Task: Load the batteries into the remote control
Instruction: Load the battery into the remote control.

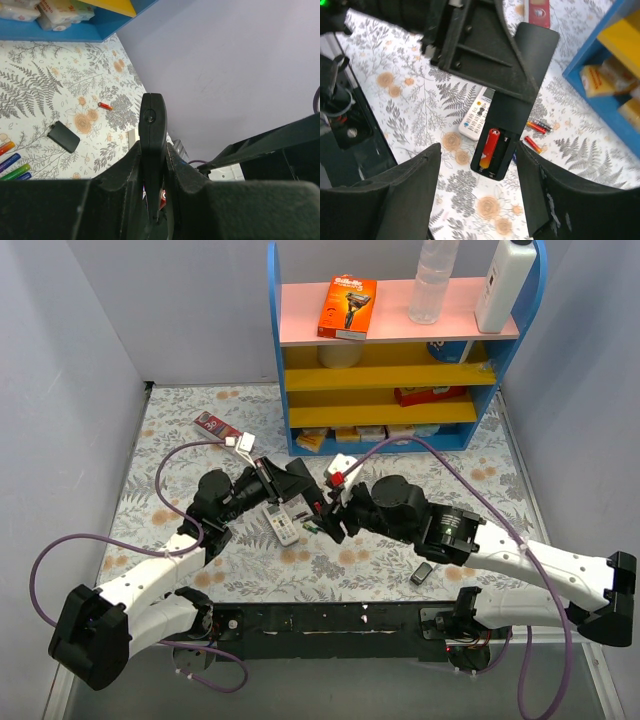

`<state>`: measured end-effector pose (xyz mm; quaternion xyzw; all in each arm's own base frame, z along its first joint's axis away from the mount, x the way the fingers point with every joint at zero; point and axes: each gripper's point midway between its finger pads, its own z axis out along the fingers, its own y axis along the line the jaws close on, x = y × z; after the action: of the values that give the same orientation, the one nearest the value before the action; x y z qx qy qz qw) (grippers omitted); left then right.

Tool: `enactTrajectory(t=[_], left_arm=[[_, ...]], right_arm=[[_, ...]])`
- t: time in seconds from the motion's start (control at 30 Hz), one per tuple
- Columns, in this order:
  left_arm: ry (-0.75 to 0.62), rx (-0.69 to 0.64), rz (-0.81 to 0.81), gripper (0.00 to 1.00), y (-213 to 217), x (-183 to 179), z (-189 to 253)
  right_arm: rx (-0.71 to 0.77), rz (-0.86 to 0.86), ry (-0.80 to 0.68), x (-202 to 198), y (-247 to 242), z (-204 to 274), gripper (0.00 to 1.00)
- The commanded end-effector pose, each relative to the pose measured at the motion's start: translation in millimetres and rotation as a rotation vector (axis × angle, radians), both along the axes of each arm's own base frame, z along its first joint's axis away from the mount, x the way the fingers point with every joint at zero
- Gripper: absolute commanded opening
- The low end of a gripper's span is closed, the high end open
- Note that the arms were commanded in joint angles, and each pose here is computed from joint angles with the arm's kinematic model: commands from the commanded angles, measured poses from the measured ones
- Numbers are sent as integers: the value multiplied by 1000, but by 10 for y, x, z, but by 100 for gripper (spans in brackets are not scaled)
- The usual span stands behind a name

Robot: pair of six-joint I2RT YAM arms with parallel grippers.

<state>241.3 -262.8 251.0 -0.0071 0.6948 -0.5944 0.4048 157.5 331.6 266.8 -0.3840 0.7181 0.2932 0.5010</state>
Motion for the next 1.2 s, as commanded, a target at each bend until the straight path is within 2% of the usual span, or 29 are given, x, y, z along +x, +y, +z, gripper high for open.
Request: enactTrajectory(t=[0.0,0.1,0.27,0.37,0.43,0.53,1.17], left_arm=[[-61,-9,-58,0,-67,-56,250],[-55,-17,-118,0,-129,-123,263],[-61,-18,-195,0,-192,-208,303],[-75,-20,-242,0,-225,-263,364],[-82,-20,-267,0,-241,-291,394],[-89,-19,-271,0,-240,-296,415],[-90,-20,-296,0,-255,-324,434]], right_arm=[[-50,238,-244,-182,-64,338,68],[-116,380,-324,-322,-88,328,69],[-186,456,-406,-341,-139,383,65],[-208,466,-429,-284,-165,376,53],[-205,491,-417,-277,-157,363,46],[-202,517,-395,-211,-156,348,42],[-152,600,-324,-180,-1,309,32]])
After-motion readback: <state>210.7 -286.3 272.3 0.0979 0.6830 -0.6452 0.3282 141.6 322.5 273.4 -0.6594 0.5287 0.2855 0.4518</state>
